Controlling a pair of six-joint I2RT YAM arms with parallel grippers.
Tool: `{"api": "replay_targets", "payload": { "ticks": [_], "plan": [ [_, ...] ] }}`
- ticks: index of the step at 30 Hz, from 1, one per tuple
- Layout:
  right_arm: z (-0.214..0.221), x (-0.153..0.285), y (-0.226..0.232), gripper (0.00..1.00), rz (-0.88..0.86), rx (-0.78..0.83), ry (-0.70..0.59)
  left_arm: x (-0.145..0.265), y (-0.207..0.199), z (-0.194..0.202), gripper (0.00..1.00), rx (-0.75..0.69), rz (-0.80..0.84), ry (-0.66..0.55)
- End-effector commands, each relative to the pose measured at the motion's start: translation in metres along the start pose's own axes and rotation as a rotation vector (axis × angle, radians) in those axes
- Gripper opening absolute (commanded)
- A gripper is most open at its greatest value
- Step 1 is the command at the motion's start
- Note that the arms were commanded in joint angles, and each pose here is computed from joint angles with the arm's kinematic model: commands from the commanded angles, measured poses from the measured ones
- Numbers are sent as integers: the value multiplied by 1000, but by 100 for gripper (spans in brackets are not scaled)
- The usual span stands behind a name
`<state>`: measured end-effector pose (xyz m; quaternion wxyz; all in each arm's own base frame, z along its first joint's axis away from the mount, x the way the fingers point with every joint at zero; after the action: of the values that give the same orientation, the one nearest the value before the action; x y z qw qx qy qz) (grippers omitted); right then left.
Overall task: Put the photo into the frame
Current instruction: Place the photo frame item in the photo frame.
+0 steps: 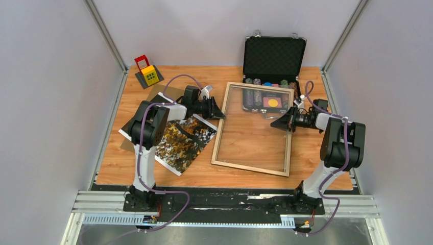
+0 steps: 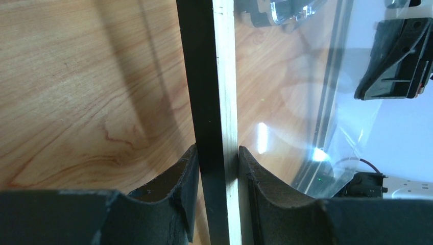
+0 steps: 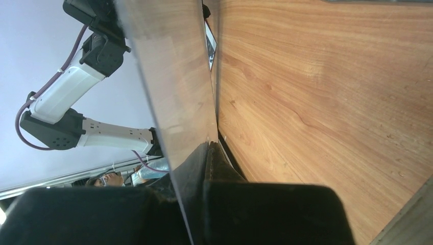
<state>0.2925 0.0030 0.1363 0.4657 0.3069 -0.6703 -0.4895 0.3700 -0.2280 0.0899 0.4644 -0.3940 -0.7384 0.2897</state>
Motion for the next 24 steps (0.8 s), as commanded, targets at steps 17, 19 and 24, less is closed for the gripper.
{"api": "replay_targets", "payload": {
  "ticks": [17,19,24],
  "plan": [
    [1,-5,0,0,-49,19,17,-2,10,9,26,-2,-114,-33],
    [-1,-6,0,0,-46,24,12,-2,10,9,26,0,-112,-32],
    [-5,-7,-1,0,-22,41,-6,-3,10,12,26,9,-109,-24]
  ]
}}
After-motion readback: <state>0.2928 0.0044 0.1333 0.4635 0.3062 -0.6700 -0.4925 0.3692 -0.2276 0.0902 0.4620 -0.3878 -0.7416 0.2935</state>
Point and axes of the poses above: each gripper's point midway between its finger pads, its own x axis back along the fingers, its own y axis along the line the jaws close on, z = x × y, the point moved 10 cm from there along x, back along the fingers, and after that the axes turned 2 degrees about -x, right-handed, at the moved point
